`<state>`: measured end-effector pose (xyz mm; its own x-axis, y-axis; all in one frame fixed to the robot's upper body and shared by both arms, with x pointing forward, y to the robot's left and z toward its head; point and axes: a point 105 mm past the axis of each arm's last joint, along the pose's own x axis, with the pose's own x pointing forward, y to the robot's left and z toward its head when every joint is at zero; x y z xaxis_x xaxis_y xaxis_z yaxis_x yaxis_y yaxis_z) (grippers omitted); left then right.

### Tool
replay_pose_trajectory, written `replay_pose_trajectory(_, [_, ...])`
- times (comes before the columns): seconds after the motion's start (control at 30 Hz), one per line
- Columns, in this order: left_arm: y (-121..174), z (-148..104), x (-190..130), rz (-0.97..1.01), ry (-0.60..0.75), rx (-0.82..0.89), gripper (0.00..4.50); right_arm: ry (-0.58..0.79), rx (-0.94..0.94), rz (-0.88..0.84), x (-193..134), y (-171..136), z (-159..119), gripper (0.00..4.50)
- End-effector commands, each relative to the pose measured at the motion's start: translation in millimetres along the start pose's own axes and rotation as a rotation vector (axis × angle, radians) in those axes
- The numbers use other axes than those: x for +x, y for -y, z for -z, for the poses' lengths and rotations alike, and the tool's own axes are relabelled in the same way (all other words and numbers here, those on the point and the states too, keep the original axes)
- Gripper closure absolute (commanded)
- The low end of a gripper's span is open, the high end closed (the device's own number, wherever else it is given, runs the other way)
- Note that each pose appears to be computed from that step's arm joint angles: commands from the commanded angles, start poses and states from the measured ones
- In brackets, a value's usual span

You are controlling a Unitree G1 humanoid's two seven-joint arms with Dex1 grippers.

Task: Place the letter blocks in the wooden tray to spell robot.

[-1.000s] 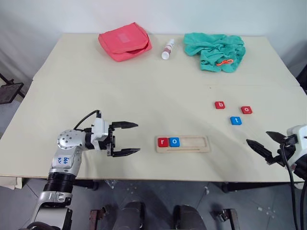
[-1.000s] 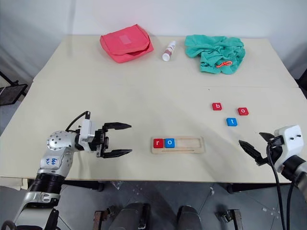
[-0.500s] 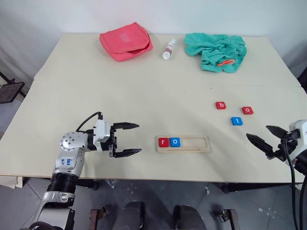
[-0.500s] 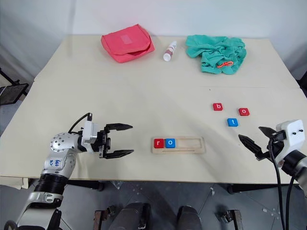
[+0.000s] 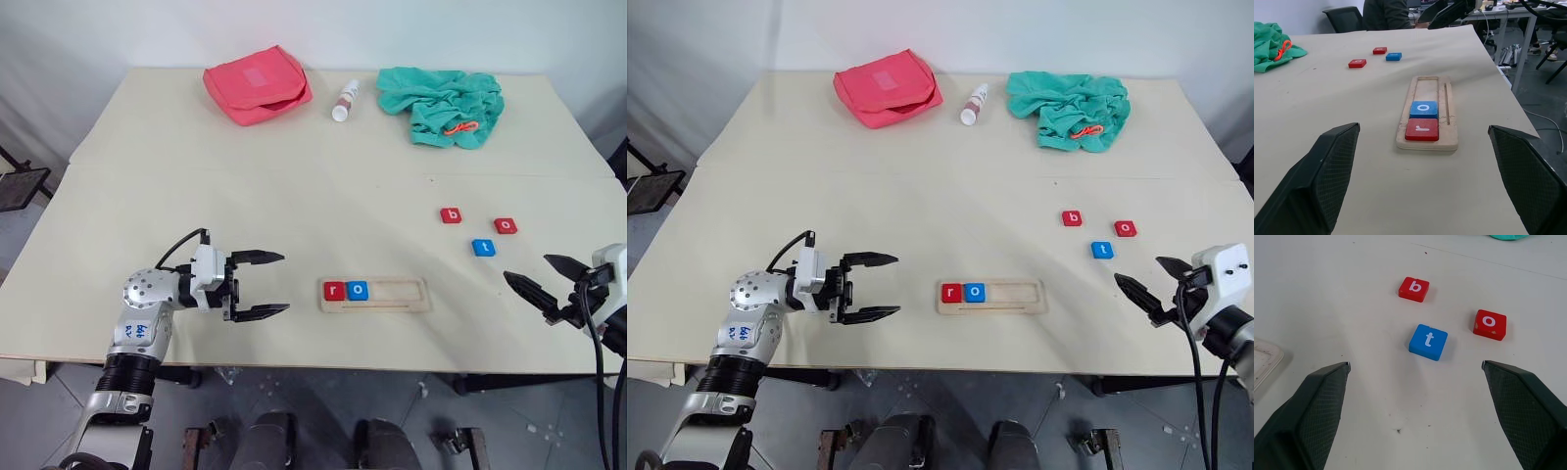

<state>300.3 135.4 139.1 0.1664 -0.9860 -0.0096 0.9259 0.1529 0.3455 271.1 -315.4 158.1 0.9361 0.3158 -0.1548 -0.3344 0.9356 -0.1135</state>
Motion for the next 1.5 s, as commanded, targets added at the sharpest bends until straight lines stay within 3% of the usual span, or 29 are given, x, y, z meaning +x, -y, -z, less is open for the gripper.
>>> replay_pose_trajectory(0.03, [-1.1, -4.8, -1.7, -0.004, 0.010, 0.031, 0.03, 0.048, -0.030, 0.023, -3.9, 5.4, -15.9, 0.00])
replay_pose_trajectory(0.2, [-2.1, -5.4, -1.1, -0.008, 0.016, 0.035, 0.03, 0.087, 0.003, 0.030, 15.5, 4.0, -32.1, 0.00])
replay_pose_trajectory(0.4, [-1.3, -5.1, -0.5, -0.012, 0.028, 0.037, 0.03, 0.020, 0.034, -0.003, 49.2, -3.5, -36.5, 0.00])
replay_pose_trajectory(0.53, [-0.7, -4.7, -2.6, -0.015, 0.030, 0.046, 0.03, -0.002, 0.054, -0.012, 101.2, -12.1, -50.8, 0.00])
replay_pose_trajectory(0.8, [3.0, -3.8, 3.5, -0.034, 0.046, 0.058, 0.03, 0.013, 0.057, 0.057, 159.3, -6.9, -51.2, 0.00])
replay_pose_trajectory(1.3, [9.6, -4.8, 0.0, -0.068, 0.044, 0.061, 0.03, -0.041, 0.073, 0.083, 185.8, -13.8, -16.7, 0.00])
replay_pose_trajectory(1.4, [9.9, -4.6, -2.1, -0.073, 0.041, 0.062, 0.00, -0.045, 0.105, 0.074, 187.5, -18.9, -13.8, 0.58])
replay_pose_trajectory(1.5, [9.5, -4.3, -3.1, -0.078, 0.037, 0.063, 0.00, -0.032, 0.107, 0.076, 188.2, -21.9, -14.8, 1.62])
